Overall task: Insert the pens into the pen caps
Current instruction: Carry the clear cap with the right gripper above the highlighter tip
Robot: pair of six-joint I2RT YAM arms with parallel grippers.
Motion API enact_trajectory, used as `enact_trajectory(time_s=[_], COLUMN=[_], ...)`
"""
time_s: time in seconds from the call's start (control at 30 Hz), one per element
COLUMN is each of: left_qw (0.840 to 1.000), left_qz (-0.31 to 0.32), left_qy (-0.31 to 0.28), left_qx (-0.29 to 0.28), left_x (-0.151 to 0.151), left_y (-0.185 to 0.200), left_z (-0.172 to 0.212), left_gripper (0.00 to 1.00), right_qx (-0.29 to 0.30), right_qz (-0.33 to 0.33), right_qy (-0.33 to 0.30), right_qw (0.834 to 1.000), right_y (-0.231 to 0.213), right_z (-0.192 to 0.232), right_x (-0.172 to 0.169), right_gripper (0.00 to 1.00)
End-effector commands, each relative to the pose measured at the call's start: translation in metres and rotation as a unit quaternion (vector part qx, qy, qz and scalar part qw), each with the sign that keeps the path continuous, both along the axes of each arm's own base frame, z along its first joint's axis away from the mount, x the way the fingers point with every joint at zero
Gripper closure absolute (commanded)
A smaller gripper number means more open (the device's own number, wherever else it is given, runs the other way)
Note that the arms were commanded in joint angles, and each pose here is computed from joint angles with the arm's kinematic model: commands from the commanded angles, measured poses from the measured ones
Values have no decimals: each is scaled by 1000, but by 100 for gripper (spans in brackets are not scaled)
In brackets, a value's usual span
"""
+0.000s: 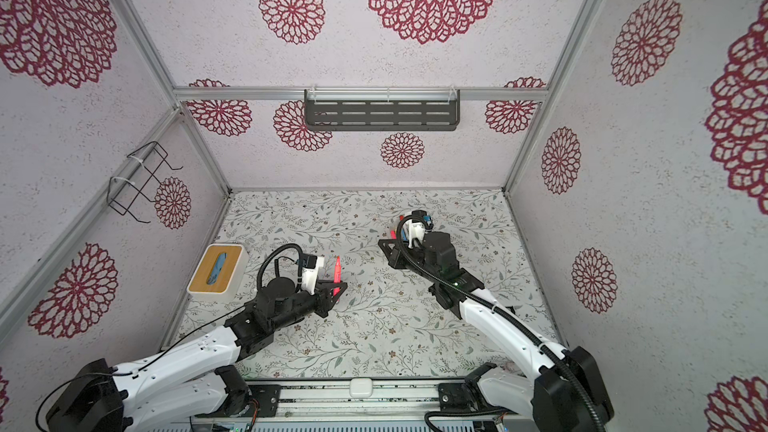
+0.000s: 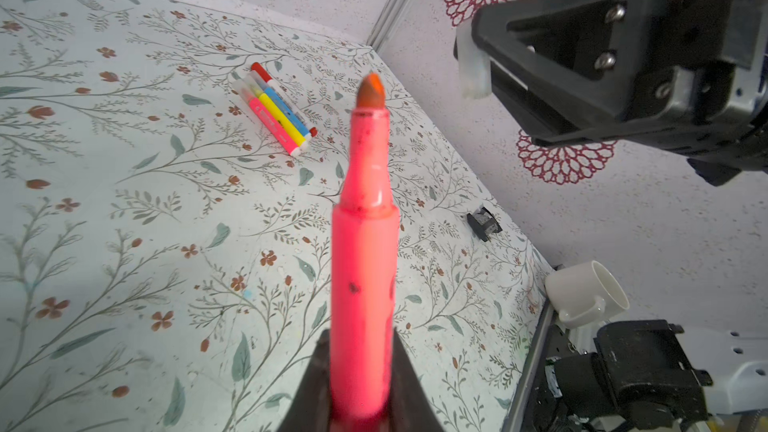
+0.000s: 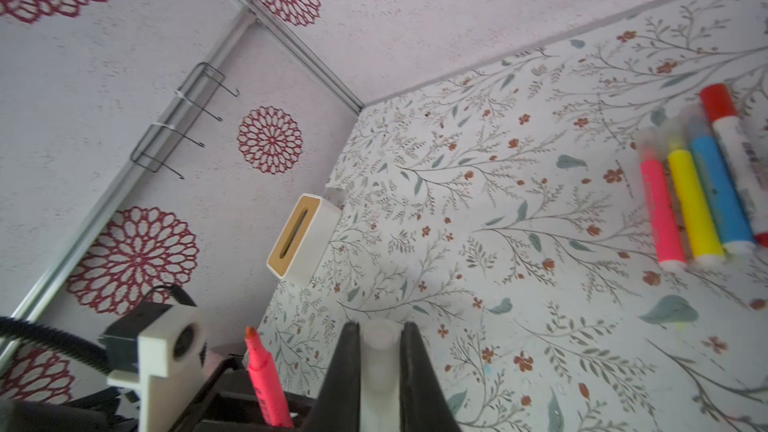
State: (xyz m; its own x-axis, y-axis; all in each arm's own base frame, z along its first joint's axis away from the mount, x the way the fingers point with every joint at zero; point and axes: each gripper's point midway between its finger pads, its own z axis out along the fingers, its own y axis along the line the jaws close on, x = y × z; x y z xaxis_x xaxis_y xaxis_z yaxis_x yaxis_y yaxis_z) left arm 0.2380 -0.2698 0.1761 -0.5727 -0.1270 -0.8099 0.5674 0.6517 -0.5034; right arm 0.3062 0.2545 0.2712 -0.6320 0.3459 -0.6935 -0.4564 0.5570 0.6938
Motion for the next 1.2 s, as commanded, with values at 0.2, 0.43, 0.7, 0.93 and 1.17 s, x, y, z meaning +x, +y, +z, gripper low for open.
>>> enact_trajectory(time_s=[0.2,0.43,0.7,0.93,1.17], left_qw=[998,998,997,997,997], left_qz=[-50,-58,-62,-65,-62], left_qy=[-20,-19,-21,-23,-24], left_qx=[-28,-33,-36,-37,-37], left_x=[-6,-6,-7,-7,-6], left_y=[-37,-46,-50,-51,-51], left_z=[15,16,21,24,25], left_gripper=[100,100,100,100,100], right_qx=[101,89,84,78,80], right_qz=[68,87,104,112,117], right_qy=[-56,-56,-53,-46,-47], right_qw=[991,991,990,990,989], right_y=[24,36,46,54,57], right_z=[55,48,43,35,34], right_x=[-9,-15,-20,-24,-26], right_gripper=[87,87,89,89,91])
